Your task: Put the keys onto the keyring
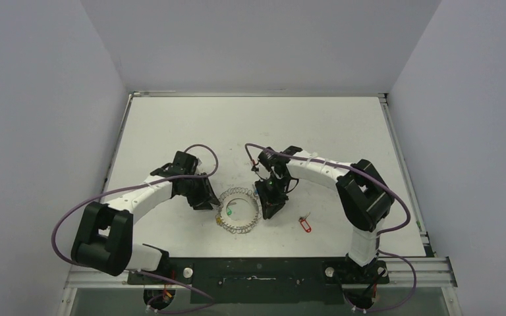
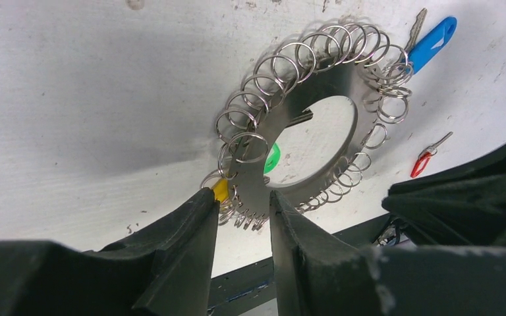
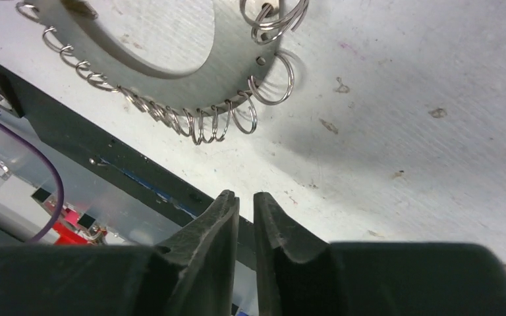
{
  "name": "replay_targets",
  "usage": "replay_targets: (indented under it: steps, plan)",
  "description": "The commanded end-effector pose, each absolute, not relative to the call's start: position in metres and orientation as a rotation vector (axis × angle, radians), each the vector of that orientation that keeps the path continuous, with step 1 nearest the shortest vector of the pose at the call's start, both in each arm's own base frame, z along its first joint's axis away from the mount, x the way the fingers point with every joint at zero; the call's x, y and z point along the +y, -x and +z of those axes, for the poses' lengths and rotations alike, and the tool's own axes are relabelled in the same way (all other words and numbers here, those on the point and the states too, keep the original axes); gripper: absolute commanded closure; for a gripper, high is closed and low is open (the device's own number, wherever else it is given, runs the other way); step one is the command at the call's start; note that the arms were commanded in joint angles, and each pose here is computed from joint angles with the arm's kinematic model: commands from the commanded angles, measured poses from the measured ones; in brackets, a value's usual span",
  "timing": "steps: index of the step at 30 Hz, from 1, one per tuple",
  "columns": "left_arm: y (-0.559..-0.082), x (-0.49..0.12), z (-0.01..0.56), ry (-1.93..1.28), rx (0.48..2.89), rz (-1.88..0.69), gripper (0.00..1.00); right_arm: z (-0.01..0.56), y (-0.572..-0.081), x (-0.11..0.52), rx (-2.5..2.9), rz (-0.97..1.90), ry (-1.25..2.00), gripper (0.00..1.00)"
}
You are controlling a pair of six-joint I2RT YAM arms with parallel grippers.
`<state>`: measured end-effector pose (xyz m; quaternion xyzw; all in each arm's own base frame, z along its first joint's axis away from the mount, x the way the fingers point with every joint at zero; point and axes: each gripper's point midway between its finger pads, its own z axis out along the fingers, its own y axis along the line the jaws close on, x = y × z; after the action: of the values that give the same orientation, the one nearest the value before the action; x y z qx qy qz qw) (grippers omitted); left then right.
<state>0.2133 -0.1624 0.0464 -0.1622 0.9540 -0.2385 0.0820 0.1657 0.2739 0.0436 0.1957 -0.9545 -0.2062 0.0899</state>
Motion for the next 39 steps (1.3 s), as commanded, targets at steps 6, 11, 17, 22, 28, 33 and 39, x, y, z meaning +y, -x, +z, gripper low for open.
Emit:
replay_targets:
  steps: [6, 11, 17, 22, 28, 33, 39]
  plan:
    - [-0.228, -0.189, 0.035, 0.451, 2.844, -0.818, 0.68, 0.073, -0.198, 0.284, -2.948, -0.725, -0.547, 0.64]
    - [-0.227, -0.227, 0.028, 0.314, 2.891, -0.837, 0.76, 0.076, -0.209, 0.285, -2.974, -0.741, -0.535, 0.56]
    - [-0.224, -0.261, 0.028, 0.098, 2.949, -0.768, 0.8, 0.083, -0.222, 0.271, -3.022, -0.716, -0.54, 0.48]
    - [-0.231, -0.243, 0.043, 0.099, 2.896, -0.661, 0.67, 0.09, -0.236, 0.258, -3.067, -0.694, -0.533, 0.47]
    - [-0.235, -0.207, 0.069, 0.15, 2.803, -0.583, 0.58, 0.109, -0.266, 0.258, -3.124, -0.757, -0.535, 0.46]
    - [-0.236, -0.176, 0.091, 0.277, 2.688, -0.651, 0.51, 0.108, -0.279, 0.271, -3.105, -0.783, -0.567, 0.47]
    - [-0.23, -0.156, 0.101, 0.394, 2.611, -0.738, 0.47, 0.097, -0.279, 0.298, -3.052, -0.781, -0.639, 0.55]
